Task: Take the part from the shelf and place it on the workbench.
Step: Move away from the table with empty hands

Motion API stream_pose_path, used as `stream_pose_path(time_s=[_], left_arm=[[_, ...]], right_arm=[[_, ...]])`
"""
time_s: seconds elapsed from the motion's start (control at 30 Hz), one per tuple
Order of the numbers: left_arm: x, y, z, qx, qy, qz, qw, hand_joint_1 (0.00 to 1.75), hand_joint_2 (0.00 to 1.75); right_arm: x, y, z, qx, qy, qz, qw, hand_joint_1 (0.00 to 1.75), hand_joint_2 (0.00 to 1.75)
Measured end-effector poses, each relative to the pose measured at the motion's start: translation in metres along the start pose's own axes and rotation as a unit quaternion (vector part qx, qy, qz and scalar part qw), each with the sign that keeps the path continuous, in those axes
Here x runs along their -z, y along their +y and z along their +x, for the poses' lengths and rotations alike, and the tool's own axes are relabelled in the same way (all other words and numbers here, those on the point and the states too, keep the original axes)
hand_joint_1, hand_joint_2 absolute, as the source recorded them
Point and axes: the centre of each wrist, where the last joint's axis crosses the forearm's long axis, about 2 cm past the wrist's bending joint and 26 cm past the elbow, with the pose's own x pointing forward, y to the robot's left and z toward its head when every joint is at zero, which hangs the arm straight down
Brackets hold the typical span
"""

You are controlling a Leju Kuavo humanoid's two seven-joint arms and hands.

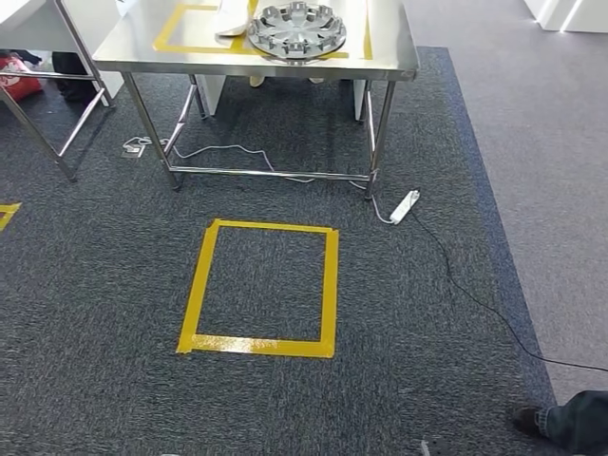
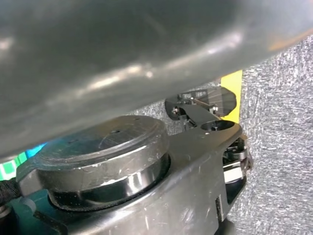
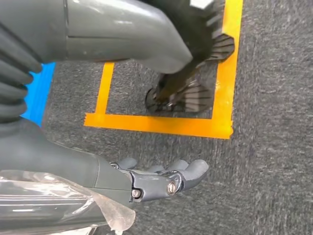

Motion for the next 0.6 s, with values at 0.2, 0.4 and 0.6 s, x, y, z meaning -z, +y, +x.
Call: stream_pose_path(time_s=[0.2, 0.4, 0.6], left_arm=[[0.0003, 0.0009, 0.0007, -0.001, -0.001, 0.001, 1.000, 0.00, 0.00], [-0.0004, 0.0021, -0.0013, -0.003, 0.003, 0.004, 1.000, 0.00, 0.00], [-0.0004, 0.0030, -0.0015, -0.004, 0.004, 0.005, 1.000, 0.00, 0.00]], right_arm=[[-0.0009, -0.0001, -0.0037, 0.008, 0.002, 0.001, 1.000, 0.00, 0.00], [-0.0007, -0.0010, -0.0033, 0.025, 0.003, -0.002, 1.000, 0.00, 0.00], [0.0000, 0.0000, 0.0003, 0.016, -0.004, -0.013, 1.000, 0.00, 0.00]])
